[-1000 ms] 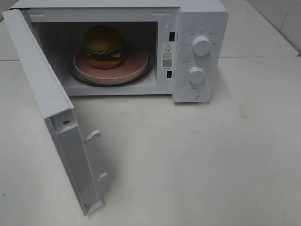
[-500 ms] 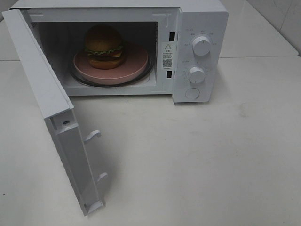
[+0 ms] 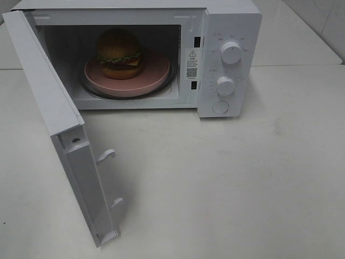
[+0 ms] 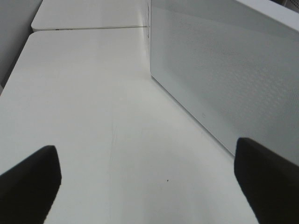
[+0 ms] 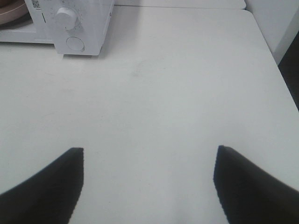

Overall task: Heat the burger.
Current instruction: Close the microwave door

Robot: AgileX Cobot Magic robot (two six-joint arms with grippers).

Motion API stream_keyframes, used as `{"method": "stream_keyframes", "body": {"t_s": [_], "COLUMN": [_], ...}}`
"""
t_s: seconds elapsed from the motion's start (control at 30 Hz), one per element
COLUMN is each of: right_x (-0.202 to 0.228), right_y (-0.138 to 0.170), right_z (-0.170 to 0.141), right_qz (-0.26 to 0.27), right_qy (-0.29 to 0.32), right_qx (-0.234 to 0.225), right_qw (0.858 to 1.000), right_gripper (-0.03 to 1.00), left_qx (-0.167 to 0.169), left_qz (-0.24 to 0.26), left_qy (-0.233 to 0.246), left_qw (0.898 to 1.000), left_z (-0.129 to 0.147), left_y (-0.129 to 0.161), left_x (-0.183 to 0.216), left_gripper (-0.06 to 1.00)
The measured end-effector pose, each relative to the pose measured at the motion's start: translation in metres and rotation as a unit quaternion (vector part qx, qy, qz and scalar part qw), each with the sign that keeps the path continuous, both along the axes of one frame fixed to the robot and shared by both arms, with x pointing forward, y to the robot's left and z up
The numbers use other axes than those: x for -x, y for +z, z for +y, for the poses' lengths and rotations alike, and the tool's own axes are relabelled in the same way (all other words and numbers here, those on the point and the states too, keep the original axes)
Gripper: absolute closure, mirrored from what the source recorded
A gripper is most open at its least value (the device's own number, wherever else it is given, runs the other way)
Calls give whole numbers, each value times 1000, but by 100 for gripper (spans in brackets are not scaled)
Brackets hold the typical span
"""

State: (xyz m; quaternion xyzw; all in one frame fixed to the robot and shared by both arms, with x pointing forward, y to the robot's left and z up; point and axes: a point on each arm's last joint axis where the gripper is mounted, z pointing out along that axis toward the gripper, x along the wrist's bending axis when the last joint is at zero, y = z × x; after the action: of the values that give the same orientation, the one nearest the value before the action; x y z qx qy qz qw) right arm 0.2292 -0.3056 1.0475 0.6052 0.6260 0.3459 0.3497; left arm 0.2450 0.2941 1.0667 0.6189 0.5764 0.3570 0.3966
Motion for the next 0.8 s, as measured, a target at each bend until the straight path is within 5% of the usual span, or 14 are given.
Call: {"method": "stream_keyframes", "body": {"t_s": [0.2,0.37,0.4,0.47,0.57,0.6,0.8], "right_x": [0,0,0,0,0,0,0], "right_y": [0,0,0,0,0,0,0], "right_z": [0,0,0,0,0,0,0], "right_qz": [0,0,0,0,0,0,0], "right_qy": [0,0,0,0,1,1,1], "right_qx": [0,0,0,0,-1,-1,-1], "right_qw": [1000,1000,1000,1000,1000,1000,1000], "right_gripper": [23,23,23,23,23,23,23], "left_qx": [1,2,2,3,3,4,10], "left_qz": [17,63,63,78,75,59,8], "left_qy": [3,4,4,6,8,11,23], "left_qw": [1000,998,998,997,997,998,1000], "left_z": [0,1,1,1,1,1,3], "left_y": [5,3,3,2,2,3,-14], "left_x": [-19,-42,-42,-59,-64,-72,-96], "left_gripper": [16,50,50,74,81,91,94]}}
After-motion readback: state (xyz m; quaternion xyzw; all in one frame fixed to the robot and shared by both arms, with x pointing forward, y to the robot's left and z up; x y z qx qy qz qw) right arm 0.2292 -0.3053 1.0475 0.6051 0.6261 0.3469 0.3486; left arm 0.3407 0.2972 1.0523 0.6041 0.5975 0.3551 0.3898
